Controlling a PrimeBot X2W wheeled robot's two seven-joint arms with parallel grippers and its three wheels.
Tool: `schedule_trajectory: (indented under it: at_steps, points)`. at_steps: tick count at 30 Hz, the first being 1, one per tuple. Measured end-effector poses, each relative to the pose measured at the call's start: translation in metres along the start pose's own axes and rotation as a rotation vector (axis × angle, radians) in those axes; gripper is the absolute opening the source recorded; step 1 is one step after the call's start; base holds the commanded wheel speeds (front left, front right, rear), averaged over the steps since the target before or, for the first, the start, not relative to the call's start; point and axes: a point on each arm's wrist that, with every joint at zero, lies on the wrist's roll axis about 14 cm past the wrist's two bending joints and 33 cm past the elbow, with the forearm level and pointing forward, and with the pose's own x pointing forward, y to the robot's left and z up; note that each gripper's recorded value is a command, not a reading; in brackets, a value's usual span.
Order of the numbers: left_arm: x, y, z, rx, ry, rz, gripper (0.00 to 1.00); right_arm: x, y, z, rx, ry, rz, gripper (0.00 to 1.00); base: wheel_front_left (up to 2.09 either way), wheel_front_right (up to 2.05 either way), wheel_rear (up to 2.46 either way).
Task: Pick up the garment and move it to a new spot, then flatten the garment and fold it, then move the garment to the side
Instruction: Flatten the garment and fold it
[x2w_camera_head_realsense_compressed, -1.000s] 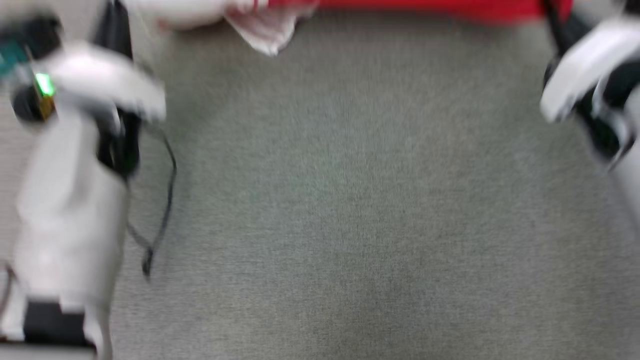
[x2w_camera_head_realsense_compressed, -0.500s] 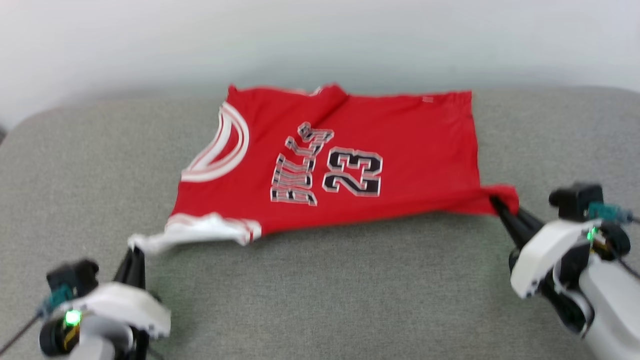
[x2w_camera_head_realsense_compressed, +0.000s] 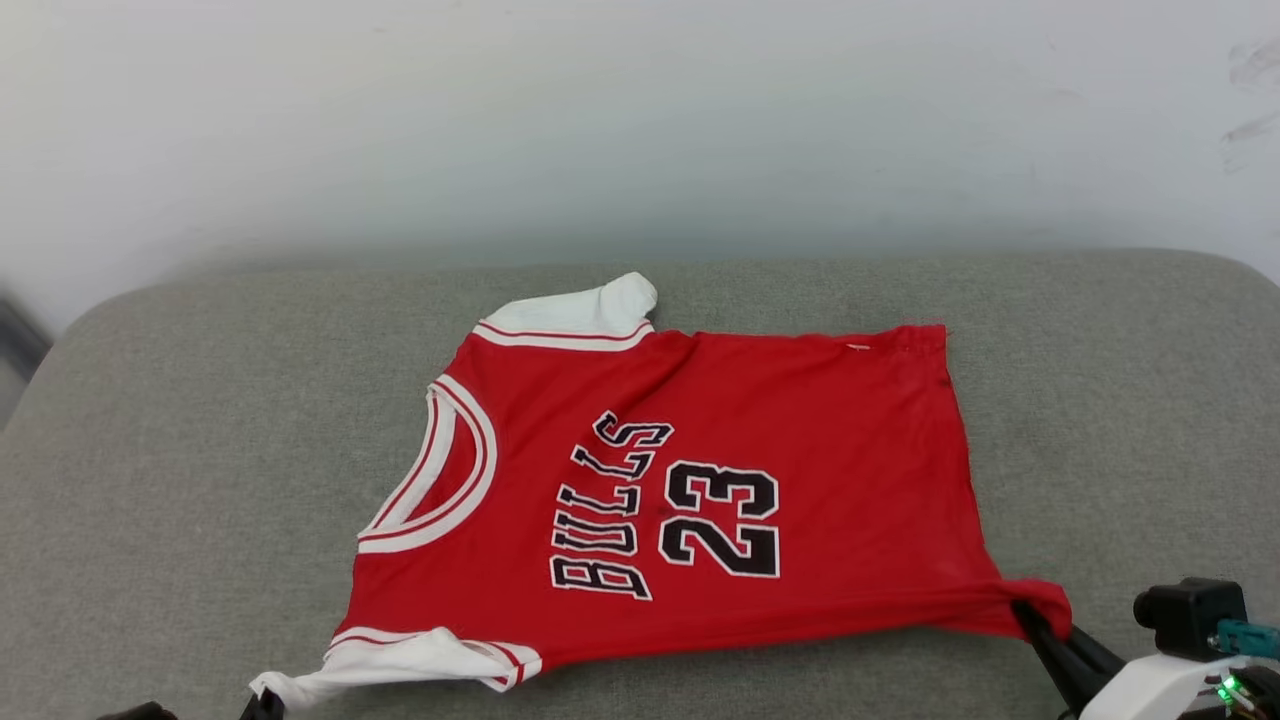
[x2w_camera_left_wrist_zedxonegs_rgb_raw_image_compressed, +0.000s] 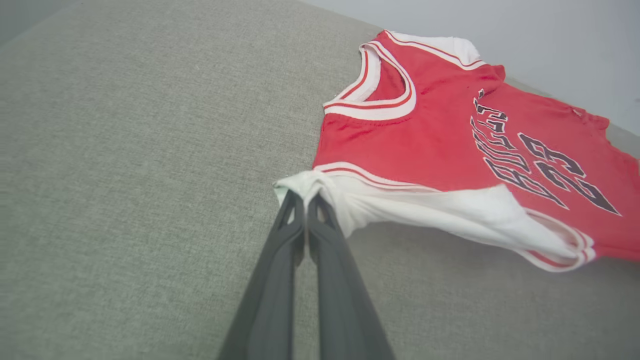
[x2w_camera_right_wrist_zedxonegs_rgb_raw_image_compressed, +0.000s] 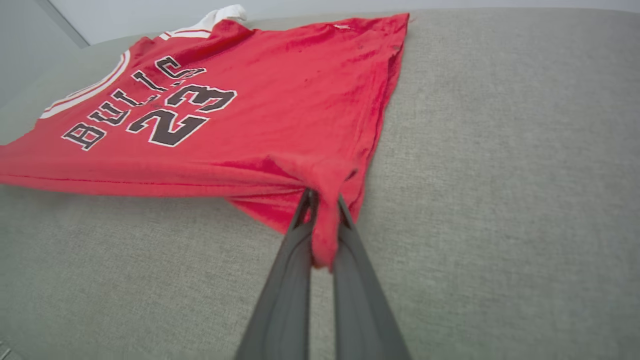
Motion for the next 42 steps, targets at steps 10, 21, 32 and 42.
schedule_trajectory:
  at_steps: [10,21,32,42]
  points:
    - [0.016,-0.037,0.043,-0.016,-0.072,-0.104,0.0,0.001,0.013,-0.003,0.03,0.124,0.001,0.0,0.0,0.0,0.0]
    - [0.1,-0.071,0.047,0.004,-0.026,-0.2,0.0,0.057,0.0,0.007,-0.015,0.223,0.014,0.0,0.0,0.0,0.0]
    - [0.154,-0.067,-0.006,-0.035,0.142,-0.182,0.15,0.099,-0.006,-0.023,-0.008,0.323,0.034,0.37,0.0,0.0,0.0]
    - [0.157,-0.061,-0.013,-0.081,0.182,-0.183,1.0,0.098,-0.004,-0.009,0.015,0.178,0.039,1.0,0.0,0.0,0.0]
